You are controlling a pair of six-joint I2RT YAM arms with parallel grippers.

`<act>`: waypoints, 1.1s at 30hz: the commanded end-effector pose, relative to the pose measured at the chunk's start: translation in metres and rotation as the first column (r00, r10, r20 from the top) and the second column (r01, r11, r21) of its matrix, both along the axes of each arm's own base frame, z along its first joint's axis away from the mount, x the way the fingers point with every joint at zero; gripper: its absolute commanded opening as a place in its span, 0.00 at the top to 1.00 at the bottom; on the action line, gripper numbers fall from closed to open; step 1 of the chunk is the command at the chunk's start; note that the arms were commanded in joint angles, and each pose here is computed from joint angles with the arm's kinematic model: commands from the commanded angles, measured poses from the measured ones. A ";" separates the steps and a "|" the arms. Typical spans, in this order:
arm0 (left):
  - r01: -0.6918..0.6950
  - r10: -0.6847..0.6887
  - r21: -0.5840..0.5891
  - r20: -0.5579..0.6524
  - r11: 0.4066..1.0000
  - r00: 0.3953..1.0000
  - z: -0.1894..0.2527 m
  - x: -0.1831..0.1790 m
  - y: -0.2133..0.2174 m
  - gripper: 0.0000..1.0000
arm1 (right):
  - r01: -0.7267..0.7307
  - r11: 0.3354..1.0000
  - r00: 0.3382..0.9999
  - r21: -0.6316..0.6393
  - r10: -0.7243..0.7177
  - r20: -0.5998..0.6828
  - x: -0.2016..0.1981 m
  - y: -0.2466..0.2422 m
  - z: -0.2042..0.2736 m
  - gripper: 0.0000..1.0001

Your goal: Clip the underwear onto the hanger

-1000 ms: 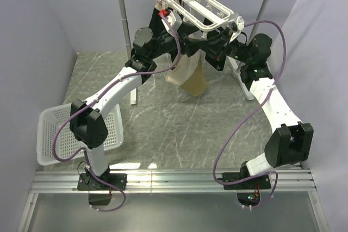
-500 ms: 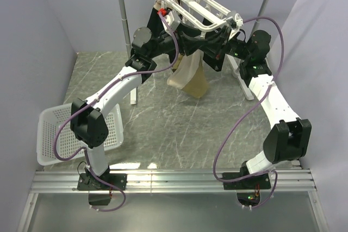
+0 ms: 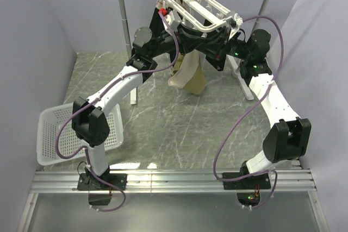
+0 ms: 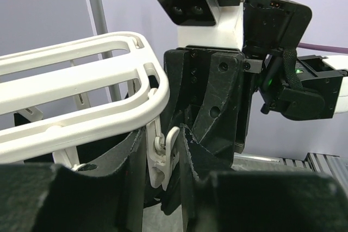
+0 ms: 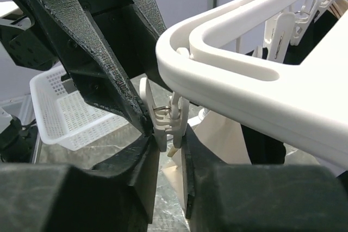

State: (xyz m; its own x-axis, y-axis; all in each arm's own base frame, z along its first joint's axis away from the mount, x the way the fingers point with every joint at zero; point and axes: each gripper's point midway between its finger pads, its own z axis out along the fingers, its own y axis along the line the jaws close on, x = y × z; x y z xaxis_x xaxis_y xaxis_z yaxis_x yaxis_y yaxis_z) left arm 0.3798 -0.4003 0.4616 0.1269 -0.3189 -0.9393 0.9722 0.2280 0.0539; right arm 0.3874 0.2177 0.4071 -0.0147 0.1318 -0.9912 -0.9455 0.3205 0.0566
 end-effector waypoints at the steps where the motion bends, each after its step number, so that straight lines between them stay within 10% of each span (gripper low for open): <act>1: 0.028 -0.027 -0.037 0.034 0.999 0.999 0.025 -0.010 -0.001 0.99 | 0.009 1.000 0.999 0.012 -0.009 0.032 -0.001 -0.006 0.021 0.72; 4: -0.015 0.016 -0.066 0.016 0.998 1.000 0.028 -0.003 0.003 1.00 | 0.059 0.998 0.998 0.014 -0.059 0.023 0.002 -0.012 0.023 0.52; 10: -0.117 0.114 -0.117 -0.029 0.986 0.993 0.034 0.005 0.005 1.00 | 0.208 0.976 0.975 0.064 -0.212 0.072 0.002 -0.026 0.036 0.44; 29: -0.350 0.322 -0.150 -0.183 0.925 0.929 0.030 0.010 -0.003 1.00 | 0.477 0.879 0.841 0.002 -0.457 0.289 0.014 -0.027 0.031 0.47; 33: -0.355 0.330 -0.126 -0.185 0.926 0.926 0.025 0.009 -0.007 1.00 | 0.487 0.873 0.829 0.008 -0.465 0.312 0.014 -0.029 0.036 0.68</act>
State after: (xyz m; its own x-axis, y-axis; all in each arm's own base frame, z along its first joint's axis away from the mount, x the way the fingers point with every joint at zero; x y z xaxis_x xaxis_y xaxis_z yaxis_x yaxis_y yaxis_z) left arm 0.4020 -0.4150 0.4616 0.0783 -0.4051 -0.9109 0.8298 0.5329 -0.1656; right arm 0.4091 0.1962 0.4138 0.2213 -0.0079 -0.9752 -0.6975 0.6976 -0.1640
